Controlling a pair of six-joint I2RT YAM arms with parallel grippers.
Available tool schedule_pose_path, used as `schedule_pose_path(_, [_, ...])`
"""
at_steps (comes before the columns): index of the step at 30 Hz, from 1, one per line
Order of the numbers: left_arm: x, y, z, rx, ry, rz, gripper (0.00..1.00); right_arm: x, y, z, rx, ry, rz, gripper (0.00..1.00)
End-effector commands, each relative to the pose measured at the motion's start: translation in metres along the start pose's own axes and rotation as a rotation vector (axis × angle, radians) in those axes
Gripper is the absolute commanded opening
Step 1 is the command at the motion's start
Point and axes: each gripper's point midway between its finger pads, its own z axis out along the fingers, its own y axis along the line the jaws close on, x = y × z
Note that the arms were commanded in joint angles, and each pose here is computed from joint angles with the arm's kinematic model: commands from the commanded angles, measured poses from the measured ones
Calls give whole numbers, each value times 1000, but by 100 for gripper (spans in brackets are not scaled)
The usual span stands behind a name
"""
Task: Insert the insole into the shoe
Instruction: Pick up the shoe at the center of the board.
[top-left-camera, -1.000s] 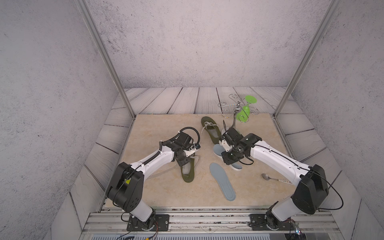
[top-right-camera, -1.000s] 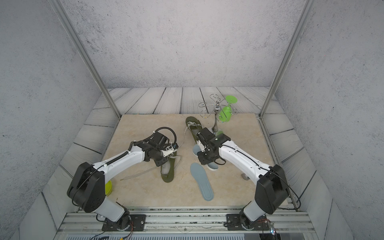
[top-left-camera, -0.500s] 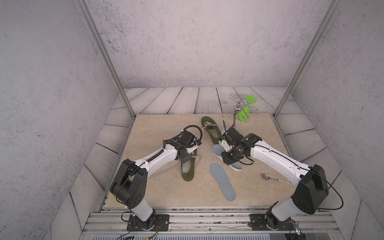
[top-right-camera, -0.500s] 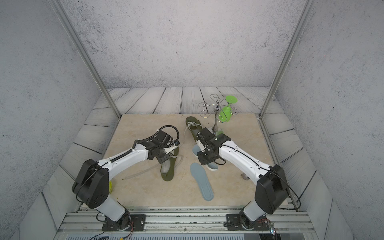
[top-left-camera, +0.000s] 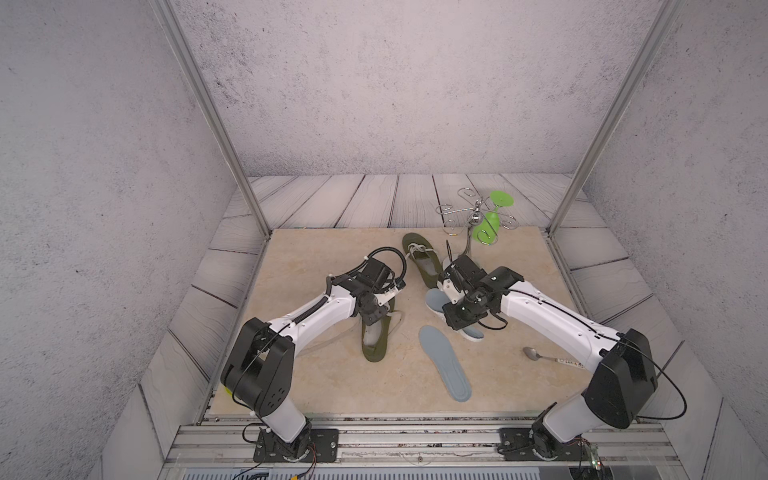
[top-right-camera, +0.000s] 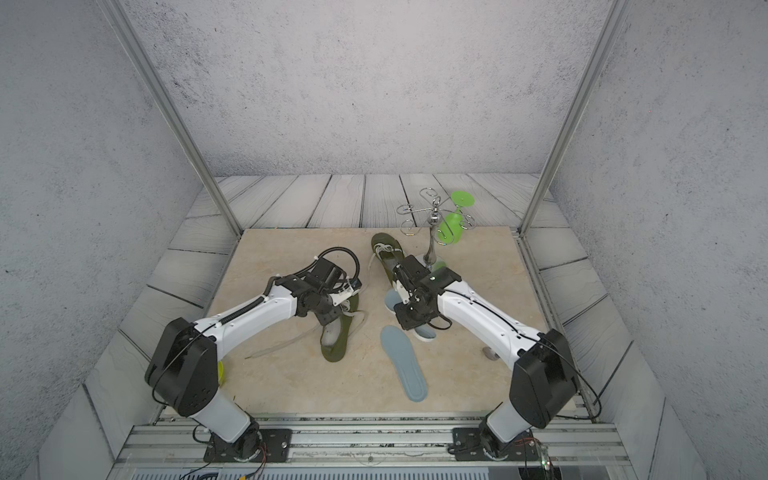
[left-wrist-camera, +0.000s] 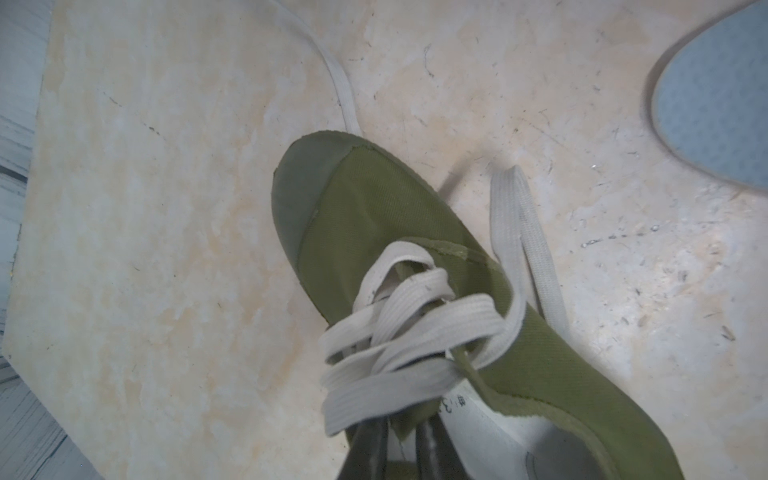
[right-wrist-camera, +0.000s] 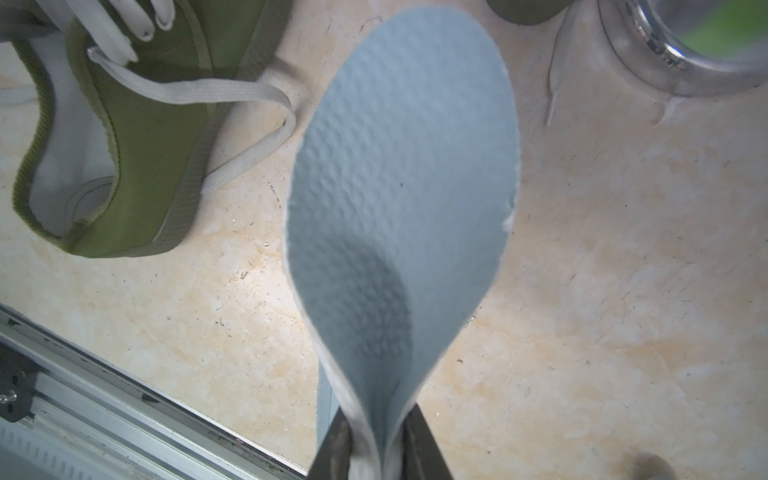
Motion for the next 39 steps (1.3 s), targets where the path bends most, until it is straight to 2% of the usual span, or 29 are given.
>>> schedule_pose_path(1, [-5, -10, 3, 50, 2, 23, 17, -5, 2, -10, -12, -14, 9, 22])
schedule_pose_path(9, [7, -13, 12, 36, 43, 47, 21, -2, 1, -9, -13, -9, 9, 22])
schedule_pose_path(19, [0, 2, 15, -107, 9, 68, 25, -4, 3, -10, -18, -13, 10, 22])
schedule_pose_path(21, [-1, 5, 15, -122, 15, 67, 21, -4, 3, -11, -18, -13, 10, 22])
schedule_pose_path(22, [-1, 6, 14, -127, 19, 65, 14, -4, 3, -11, -18, -12, 10, 22])
schedule_pose_path(23, [-2, 9, 12, -138, 20, 52, 0, -4, 3, -11, -18, -11, 9, 22])
schedule_pose_path(28, [-5, 25, -9, -178, 54, -130, 0, -1, 1, -6, -12, 3, -1, 21])
schedule_pose_path(32, [-10, 13, -25, -24, 171, -270, 0, -1, -2, -9, -11, -4, -8, 21])
schedule_pose_path(36, [-7, 16, -35, -7, 276, -398, 0, -5, -5, -15, -9, -12, -22, 21])
schedule_pose_path(39, [3, 27, -39, -11, 327, -568, 0, -7, -7, -19, 5, -2, -34, 21])
